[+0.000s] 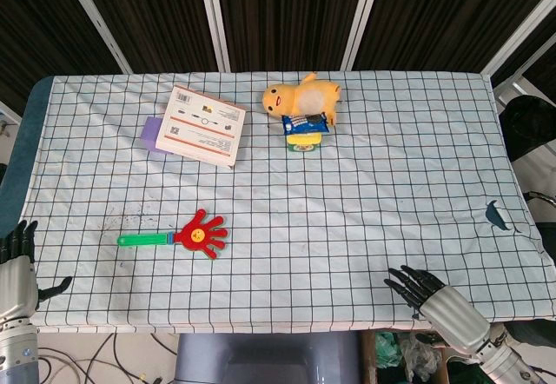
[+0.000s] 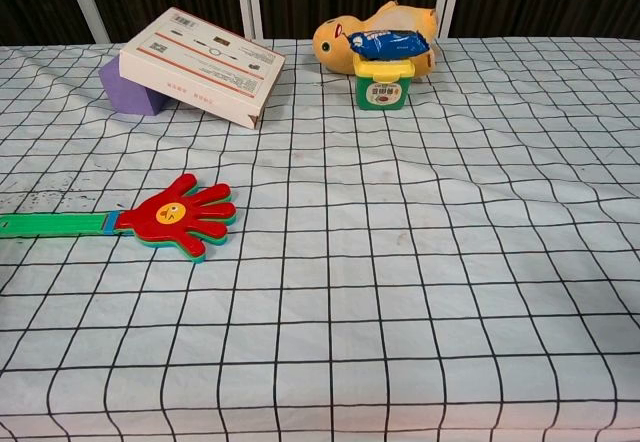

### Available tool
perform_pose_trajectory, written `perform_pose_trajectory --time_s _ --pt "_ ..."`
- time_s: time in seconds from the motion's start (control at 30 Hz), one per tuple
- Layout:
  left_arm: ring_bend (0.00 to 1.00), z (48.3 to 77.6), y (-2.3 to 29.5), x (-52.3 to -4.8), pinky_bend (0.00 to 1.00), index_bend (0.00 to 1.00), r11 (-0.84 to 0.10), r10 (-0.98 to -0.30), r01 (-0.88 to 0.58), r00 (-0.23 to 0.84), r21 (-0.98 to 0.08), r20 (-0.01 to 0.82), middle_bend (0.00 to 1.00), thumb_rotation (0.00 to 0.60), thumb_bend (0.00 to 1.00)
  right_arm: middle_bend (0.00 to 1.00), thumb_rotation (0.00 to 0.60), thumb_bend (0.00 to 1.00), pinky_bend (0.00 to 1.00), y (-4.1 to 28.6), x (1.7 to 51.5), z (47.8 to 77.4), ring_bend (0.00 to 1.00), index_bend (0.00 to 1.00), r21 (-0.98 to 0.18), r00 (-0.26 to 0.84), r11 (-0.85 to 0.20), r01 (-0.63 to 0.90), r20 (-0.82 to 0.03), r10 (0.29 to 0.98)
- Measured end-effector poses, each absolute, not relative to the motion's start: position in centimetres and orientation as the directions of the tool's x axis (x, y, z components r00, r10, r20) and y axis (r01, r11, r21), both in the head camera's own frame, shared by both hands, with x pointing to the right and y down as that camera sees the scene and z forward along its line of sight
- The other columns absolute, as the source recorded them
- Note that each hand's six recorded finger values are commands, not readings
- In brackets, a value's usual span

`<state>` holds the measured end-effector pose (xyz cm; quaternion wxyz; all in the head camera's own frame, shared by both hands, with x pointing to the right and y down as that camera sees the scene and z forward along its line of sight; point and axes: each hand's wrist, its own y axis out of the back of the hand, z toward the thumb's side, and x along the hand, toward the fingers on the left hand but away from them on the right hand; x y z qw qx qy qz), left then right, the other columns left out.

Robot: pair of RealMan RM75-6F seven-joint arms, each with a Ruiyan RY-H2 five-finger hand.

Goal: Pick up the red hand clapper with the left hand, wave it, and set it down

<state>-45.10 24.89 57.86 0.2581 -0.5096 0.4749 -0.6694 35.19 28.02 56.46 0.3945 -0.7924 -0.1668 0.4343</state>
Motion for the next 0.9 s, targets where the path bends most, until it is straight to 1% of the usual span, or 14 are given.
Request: perform_pose_trajectory --time_s 0.9 --pt "0.0 58.25 25.03 -44.76 0.0 0.0 -0.428 -0.834 -0.132 -0.325 -0.894 0.447 0.0 0.6 0.04 0.0 0.6 0.04 0.15 27.81 35.51 56.61 0.0 0.0 -0.76 0.541 -0.646 -0.064 -0.571 0.618"
